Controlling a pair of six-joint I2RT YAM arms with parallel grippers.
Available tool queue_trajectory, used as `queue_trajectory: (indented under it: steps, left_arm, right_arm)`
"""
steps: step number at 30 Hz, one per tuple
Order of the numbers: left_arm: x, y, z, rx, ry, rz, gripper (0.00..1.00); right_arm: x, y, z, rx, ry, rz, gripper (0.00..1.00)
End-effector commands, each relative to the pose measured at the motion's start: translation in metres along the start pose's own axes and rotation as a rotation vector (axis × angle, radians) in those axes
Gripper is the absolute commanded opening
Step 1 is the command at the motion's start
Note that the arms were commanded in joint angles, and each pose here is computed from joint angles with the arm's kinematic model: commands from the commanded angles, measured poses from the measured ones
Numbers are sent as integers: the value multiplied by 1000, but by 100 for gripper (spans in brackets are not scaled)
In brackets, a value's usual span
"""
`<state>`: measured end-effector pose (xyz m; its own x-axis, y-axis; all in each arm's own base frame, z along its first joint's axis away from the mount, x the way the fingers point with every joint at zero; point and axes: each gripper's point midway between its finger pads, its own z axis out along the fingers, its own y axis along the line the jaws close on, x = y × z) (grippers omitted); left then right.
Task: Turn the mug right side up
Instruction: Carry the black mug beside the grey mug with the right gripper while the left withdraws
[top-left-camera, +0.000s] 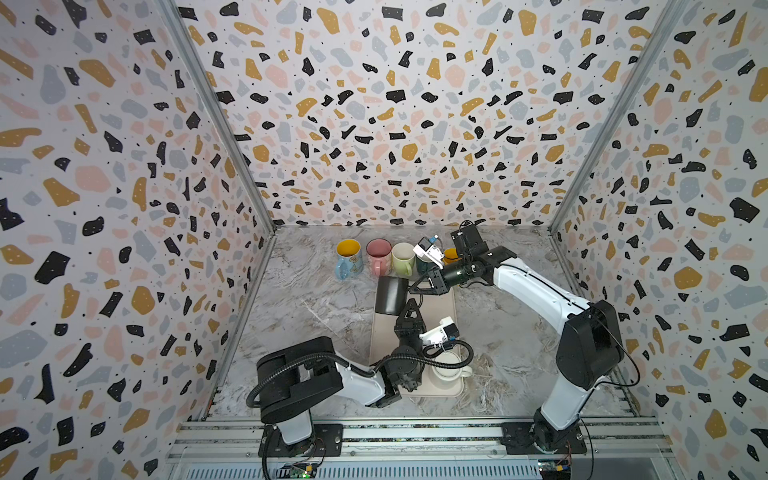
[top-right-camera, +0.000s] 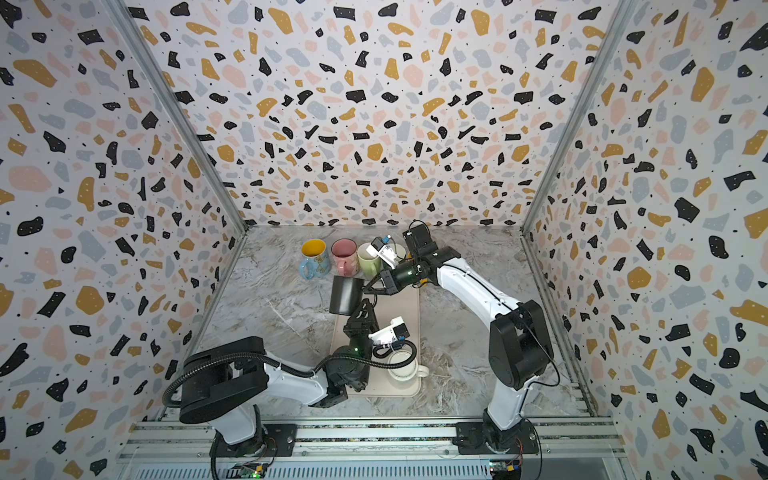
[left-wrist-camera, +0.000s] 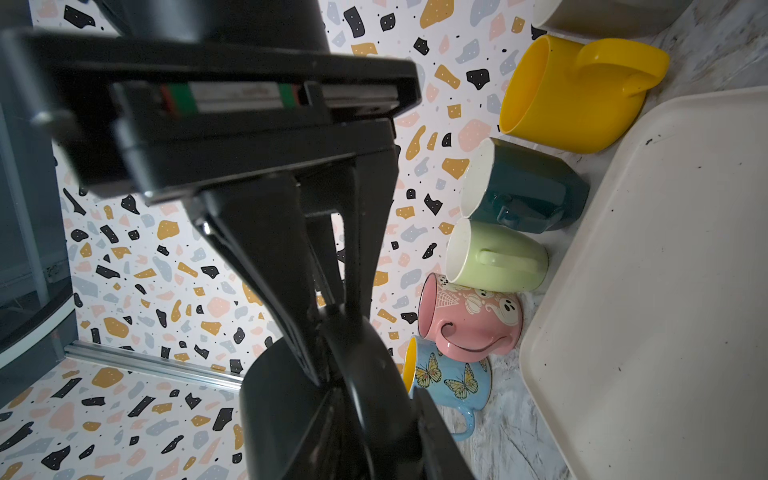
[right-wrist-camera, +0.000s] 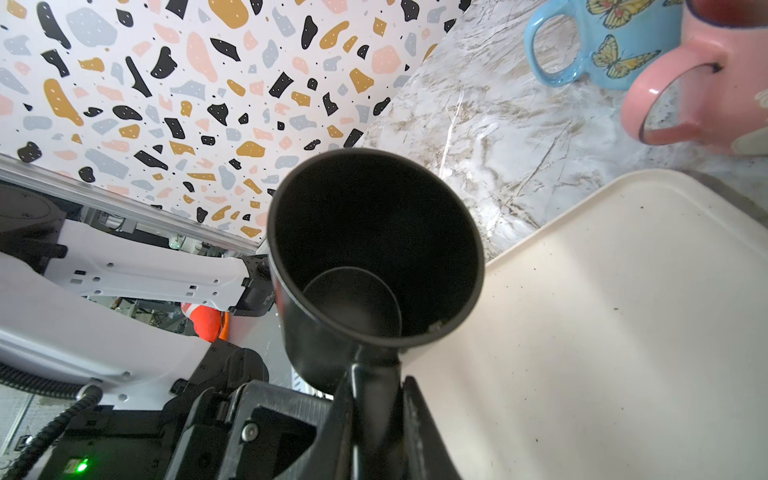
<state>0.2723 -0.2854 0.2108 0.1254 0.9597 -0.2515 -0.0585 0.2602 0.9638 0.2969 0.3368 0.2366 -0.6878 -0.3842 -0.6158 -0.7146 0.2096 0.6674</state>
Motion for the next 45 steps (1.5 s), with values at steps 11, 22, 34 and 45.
queue_trajectory:
  steps: [11,22,34,45]
  left_arm:
    - [7,100,-8,-252,-15,-487,31]
    - [9,97,-8,-246,-4,-486,31]
    - [13,119,3,-135,24,-803,40]
    - [46,168,38,46,-30,-1291,43]
  right_arm:
    - [-36,1,-46,23,-172,-42,0]
    - [-49,-3,-80,85,-265,-41,0]
    - [-31,-42,-126,537,-303,-15,0]
    - [-1,-53,-175,860,-350,15,0]
